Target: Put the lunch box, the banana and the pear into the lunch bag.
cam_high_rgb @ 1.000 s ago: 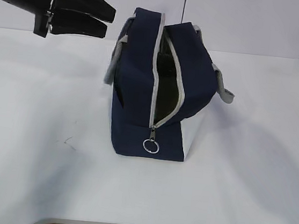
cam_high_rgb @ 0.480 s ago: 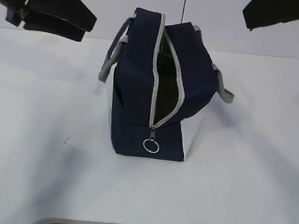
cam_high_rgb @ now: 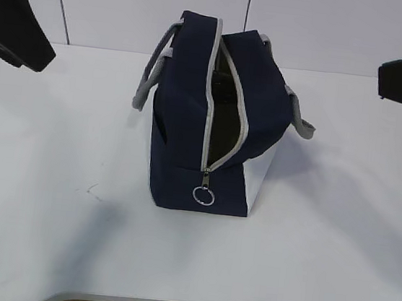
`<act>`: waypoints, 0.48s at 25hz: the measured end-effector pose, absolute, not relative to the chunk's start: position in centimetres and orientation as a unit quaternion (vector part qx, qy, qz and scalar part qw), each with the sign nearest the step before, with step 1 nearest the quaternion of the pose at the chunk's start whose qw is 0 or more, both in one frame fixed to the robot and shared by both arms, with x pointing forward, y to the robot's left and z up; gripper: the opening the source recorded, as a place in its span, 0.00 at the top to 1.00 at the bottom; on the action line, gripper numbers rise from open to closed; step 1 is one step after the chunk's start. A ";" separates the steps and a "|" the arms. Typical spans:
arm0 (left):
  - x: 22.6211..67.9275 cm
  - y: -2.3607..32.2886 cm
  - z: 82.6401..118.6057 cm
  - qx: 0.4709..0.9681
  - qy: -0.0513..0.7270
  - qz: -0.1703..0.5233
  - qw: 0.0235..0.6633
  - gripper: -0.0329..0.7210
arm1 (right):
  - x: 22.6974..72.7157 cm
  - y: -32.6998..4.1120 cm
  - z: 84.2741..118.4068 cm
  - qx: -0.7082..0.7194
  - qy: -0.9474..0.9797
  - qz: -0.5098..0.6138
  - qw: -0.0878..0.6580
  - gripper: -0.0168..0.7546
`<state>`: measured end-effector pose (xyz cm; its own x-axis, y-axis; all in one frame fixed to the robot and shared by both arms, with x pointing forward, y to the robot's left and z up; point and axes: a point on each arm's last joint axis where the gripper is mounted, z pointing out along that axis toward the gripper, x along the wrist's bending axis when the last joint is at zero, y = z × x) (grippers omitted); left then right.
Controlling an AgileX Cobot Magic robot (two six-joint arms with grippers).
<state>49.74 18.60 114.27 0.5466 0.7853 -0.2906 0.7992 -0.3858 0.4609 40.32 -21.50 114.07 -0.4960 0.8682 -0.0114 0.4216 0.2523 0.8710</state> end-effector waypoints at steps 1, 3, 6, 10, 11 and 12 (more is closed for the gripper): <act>49.3 18.4 114.5 0.835 0.475 -0.005 0.278 0.56 | 40.2 -21.5 114.1 0.431 0.746 0.438 0.258 0.37; 48.6 18.1 114.8 0.838 0.477 0.012 0.263 0.56 | 40.1 -21.5 114.2 0.433 0.743 0.444 0.253 0.37; 47.6 17.5 115.3 0.843 0.472 0.024 0.259 0.56 | 40.1 -21.3 114.1 0.440 0.735 0.458 0.240 0.37; 46.0 16.8 116.2 0.850 0.453 0.032 0.267 0.56 | 40.6 -20.9 112.2 0.427 0.724 0.480 0.250 0.37; 45.7 16.7 116.4 0.851 0.450 0.035 0.268 0.56 | 40.7 -20.9 111.7 0.424 0.719 0.487 0.258 0.37; 45.5 16.8 116.6 0.850 0.450 0.036 0.271 0.56 | 40.7 -21.0 111.0 0.424 0.718 0.487 0.260 0.37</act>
<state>45.50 16.76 116.62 0.5932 0.7841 -0.1827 0.7452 -0.4488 0.4933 40.73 -20.96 110.99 -0.5050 0.8622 0.0403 0.3552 0.1651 0.9201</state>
